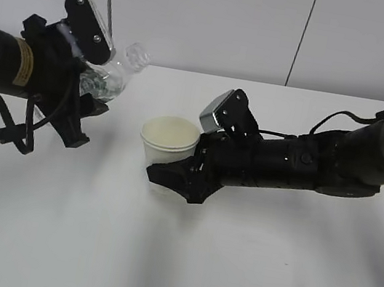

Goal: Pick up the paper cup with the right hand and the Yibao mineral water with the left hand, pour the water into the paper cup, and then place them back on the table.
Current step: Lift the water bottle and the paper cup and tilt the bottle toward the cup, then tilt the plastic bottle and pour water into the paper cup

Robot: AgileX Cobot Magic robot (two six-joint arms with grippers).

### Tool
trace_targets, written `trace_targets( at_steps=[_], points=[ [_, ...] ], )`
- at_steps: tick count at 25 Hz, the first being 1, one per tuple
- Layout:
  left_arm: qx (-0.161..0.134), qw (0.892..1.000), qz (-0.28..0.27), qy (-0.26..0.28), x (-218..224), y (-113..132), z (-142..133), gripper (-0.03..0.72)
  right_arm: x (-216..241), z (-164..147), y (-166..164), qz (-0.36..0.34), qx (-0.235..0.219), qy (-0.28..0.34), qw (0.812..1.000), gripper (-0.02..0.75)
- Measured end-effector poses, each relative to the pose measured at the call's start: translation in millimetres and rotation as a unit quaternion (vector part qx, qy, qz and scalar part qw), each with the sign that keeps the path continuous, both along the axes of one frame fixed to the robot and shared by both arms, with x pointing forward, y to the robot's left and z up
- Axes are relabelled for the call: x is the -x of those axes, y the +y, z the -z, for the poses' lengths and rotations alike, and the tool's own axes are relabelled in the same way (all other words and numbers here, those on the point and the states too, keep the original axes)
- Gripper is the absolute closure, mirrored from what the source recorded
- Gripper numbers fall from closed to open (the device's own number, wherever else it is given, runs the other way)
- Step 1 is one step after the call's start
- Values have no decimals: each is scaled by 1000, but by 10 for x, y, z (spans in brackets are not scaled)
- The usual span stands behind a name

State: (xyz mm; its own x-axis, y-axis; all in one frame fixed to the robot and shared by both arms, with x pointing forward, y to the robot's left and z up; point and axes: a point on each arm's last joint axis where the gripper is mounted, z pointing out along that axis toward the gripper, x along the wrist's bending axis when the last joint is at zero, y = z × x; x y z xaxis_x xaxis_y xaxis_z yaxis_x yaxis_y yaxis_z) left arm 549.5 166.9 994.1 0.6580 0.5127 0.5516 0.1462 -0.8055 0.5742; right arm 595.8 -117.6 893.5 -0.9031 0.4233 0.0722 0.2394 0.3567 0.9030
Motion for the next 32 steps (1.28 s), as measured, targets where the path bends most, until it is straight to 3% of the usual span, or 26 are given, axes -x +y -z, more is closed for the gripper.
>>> trace_targets(
  at_steps=[7, 15, 25, 32],
  points=[
    [-81, 997, 2, -18, 1, -108, -105, 334, -11, 13, -11, 8, 8, 1, 1000, 187],
    [-138, 990, 12, -29, 38, -144, -104, 337, -14, 14, -14, 11, 8, 2, 1000, 187],
    [-174, 984, 16, -40, 28, -138, -111, 339, -16, 17, -16, 12, 10, 3, 1000, 187],
    [-183, 982, 18, -45, -1, -146, -119, 338, -35, -2, -10, 12, 9, -2, 1000, 187]
  ],
)
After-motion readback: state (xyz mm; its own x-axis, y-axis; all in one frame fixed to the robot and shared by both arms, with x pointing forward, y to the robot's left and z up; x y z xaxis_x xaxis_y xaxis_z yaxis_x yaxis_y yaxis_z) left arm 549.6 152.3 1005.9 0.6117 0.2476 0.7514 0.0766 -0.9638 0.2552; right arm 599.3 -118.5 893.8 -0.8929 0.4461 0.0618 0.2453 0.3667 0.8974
